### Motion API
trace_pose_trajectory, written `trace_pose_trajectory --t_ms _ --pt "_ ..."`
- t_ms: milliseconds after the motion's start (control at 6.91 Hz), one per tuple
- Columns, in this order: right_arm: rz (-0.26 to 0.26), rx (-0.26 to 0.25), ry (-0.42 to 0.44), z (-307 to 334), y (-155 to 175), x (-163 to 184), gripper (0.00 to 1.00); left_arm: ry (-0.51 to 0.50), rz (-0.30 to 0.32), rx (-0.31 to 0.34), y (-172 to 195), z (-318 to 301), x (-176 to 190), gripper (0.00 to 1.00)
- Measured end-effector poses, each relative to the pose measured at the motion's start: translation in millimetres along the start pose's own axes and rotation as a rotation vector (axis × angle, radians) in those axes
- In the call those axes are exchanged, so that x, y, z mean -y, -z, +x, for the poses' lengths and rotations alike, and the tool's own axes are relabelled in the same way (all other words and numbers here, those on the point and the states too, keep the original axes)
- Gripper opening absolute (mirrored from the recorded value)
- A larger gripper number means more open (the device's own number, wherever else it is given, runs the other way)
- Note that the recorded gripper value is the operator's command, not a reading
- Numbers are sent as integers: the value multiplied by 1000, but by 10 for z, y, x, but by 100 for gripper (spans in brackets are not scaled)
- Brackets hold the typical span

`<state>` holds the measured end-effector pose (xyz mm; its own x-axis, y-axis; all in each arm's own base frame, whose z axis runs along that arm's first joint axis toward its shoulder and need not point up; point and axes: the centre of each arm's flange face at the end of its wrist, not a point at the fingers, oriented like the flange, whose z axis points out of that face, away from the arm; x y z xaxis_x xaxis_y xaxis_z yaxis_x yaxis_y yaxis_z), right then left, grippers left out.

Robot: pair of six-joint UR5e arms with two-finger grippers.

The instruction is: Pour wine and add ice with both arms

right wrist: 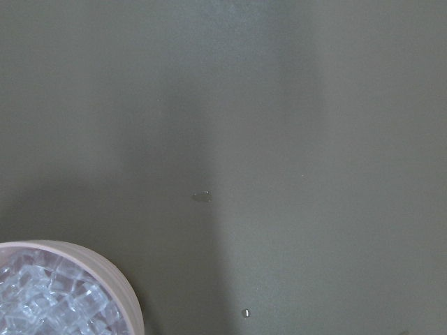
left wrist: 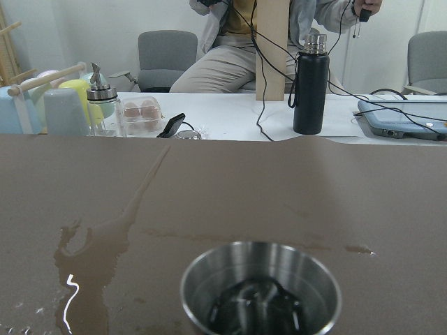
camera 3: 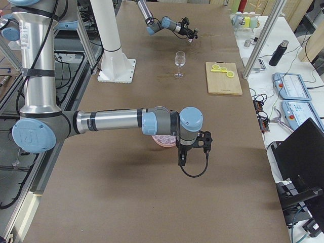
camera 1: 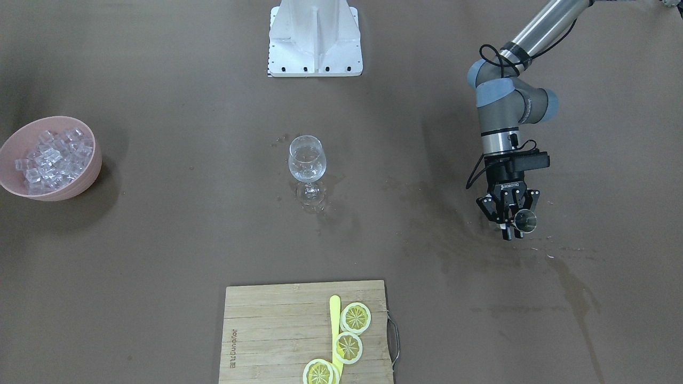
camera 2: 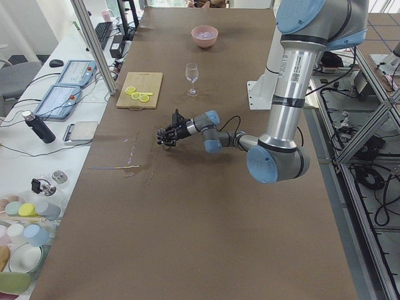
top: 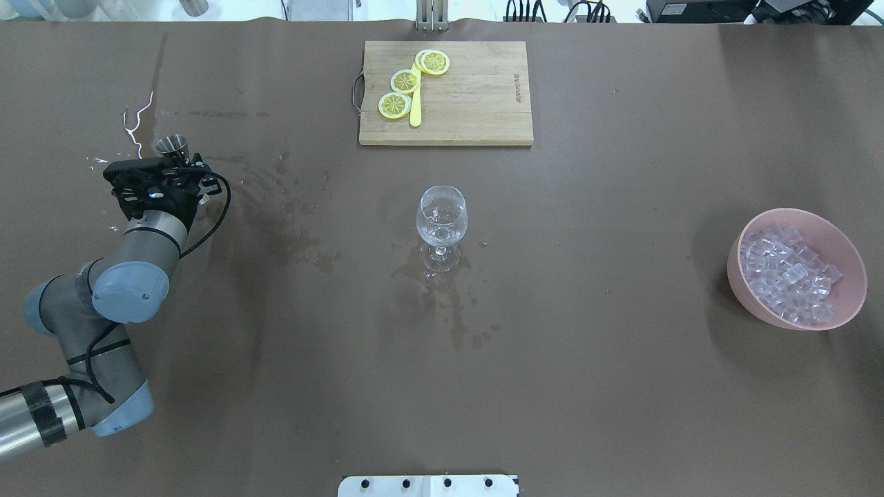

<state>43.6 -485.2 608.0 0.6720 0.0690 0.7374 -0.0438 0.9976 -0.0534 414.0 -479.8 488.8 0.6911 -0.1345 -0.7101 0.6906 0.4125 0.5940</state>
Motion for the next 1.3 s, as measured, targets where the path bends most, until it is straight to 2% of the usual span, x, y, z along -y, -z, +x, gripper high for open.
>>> trace_pose_trajectory --t_ms 289,868,1302 --pt "-2 3 -2 6 -13 0 100 26 24 -24 89 96 242 0" --pt "-2 11 -3 -11 -10 4 100 105 62 -136 538 462 836 0" --pt "-8 14 -6 -37 -32 4 100 34 66 -215 800 764 1088 0"
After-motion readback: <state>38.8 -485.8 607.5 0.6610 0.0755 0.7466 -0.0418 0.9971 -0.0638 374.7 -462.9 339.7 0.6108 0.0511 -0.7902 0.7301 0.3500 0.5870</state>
